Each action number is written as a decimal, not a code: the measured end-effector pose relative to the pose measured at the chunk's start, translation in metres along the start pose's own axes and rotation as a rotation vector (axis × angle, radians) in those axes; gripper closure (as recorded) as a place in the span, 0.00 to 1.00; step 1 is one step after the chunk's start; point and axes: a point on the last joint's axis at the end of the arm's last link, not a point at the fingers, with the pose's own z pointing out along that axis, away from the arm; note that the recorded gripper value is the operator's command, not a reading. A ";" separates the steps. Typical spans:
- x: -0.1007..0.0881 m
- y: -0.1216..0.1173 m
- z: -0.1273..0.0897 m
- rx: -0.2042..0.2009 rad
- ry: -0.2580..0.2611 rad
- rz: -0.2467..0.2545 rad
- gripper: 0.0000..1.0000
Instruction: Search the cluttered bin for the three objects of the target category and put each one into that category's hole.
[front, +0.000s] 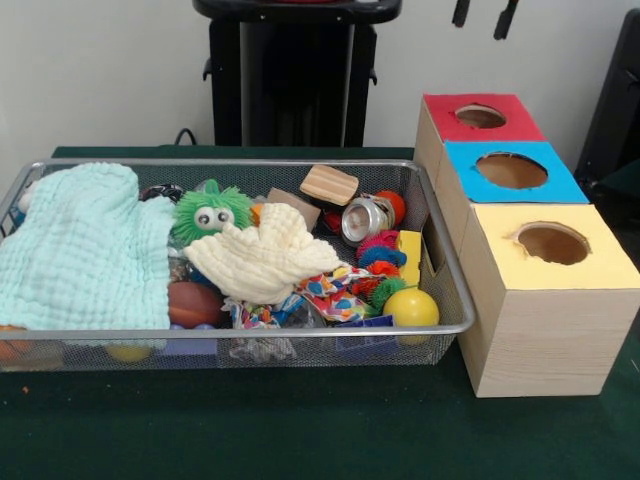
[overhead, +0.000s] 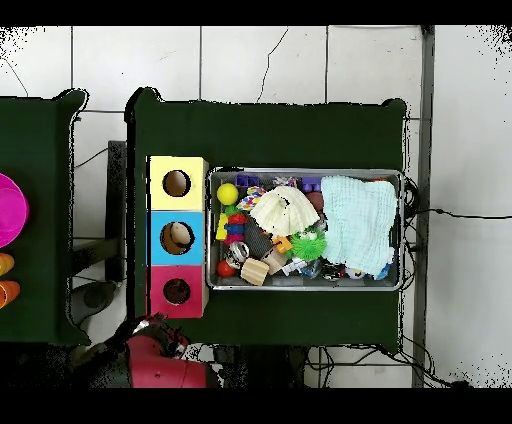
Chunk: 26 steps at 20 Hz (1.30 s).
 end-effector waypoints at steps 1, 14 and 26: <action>-0.007 -0.001 0.001 -0.007 -0.010 0.008 0.00; -0.148 -0.075 0.075 -0.103 -0.303 0.008 0.00; -0.181 -0.107 0.110 -0.068 -0.207 -0.066 0.00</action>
